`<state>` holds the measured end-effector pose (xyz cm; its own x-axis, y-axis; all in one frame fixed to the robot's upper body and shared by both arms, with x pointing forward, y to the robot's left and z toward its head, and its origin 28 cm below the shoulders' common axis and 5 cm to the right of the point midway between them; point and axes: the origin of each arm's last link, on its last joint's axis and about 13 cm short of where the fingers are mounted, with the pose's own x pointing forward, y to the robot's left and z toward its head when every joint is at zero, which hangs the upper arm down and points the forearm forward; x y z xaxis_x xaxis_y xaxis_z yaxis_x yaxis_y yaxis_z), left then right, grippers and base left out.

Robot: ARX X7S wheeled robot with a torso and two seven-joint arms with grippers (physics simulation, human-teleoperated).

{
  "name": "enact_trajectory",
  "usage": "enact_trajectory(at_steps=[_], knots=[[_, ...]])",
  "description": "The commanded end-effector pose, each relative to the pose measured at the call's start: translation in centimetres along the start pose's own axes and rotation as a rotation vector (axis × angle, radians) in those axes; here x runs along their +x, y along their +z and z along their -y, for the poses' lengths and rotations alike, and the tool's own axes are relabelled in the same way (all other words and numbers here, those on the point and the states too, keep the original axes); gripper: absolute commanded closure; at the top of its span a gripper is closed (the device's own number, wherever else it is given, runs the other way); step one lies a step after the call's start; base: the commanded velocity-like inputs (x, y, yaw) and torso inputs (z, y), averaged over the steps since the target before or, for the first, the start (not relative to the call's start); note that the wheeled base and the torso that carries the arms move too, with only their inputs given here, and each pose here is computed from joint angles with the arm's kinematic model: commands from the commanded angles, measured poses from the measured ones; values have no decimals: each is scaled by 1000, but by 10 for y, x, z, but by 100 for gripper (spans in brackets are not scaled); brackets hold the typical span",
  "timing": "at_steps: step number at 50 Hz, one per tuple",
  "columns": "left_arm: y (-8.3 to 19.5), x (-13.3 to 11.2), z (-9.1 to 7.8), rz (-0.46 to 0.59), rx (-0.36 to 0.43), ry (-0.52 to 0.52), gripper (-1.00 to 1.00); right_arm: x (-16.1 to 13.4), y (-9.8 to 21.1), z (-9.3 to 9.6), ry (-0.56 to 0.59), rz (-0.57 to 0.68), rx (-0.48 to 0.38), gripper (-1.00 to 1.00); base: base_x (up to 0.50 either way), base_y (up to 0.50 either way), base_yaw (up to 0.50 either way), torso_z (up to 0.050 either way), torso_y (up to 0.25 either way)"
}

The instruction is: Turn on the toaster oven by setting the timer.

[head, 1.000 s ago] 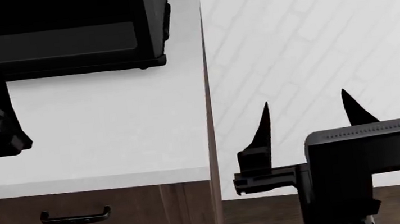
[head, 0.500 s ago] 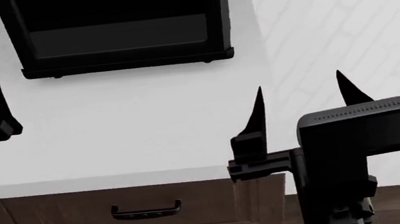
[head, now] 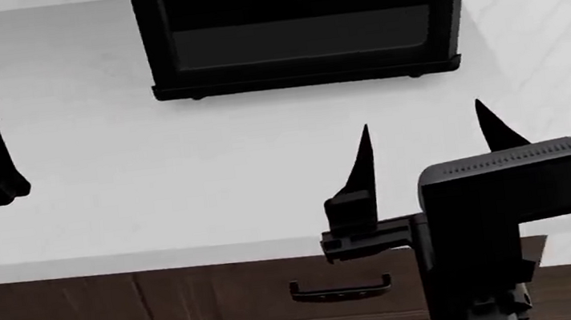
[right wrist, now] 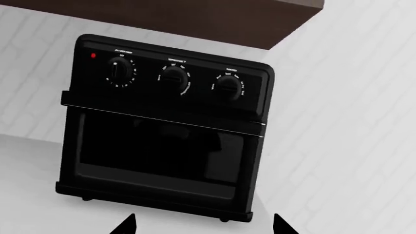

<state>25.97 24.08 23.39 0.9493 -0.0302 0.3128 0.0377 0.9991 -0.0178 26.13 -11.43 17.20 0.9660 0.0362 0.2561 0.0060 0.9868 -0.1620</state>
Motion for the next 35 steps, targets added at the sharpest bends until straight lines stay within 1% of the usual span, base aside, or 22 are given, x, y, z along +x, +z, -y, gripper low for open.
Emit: enact_trajectory(at_steps=[1,15,24,35], knots=[[1,-1,0,4,-1,2,-100,-3,1,1,2,2,-8,-100,0,500,0,0,0],[-3,-1,-2,0,8,4,-100,0,-1,0,8,1,0,-100,0,500,0,0,0],[-3,-1,-1,1,15,3,-100,-1,-1,2,-8,8,15,-100,0,499,0,0,0],[-4,-3,-1,2,15,1,-100,-3,2,2,-7,20,22,-100,0,0,0,0,0]])
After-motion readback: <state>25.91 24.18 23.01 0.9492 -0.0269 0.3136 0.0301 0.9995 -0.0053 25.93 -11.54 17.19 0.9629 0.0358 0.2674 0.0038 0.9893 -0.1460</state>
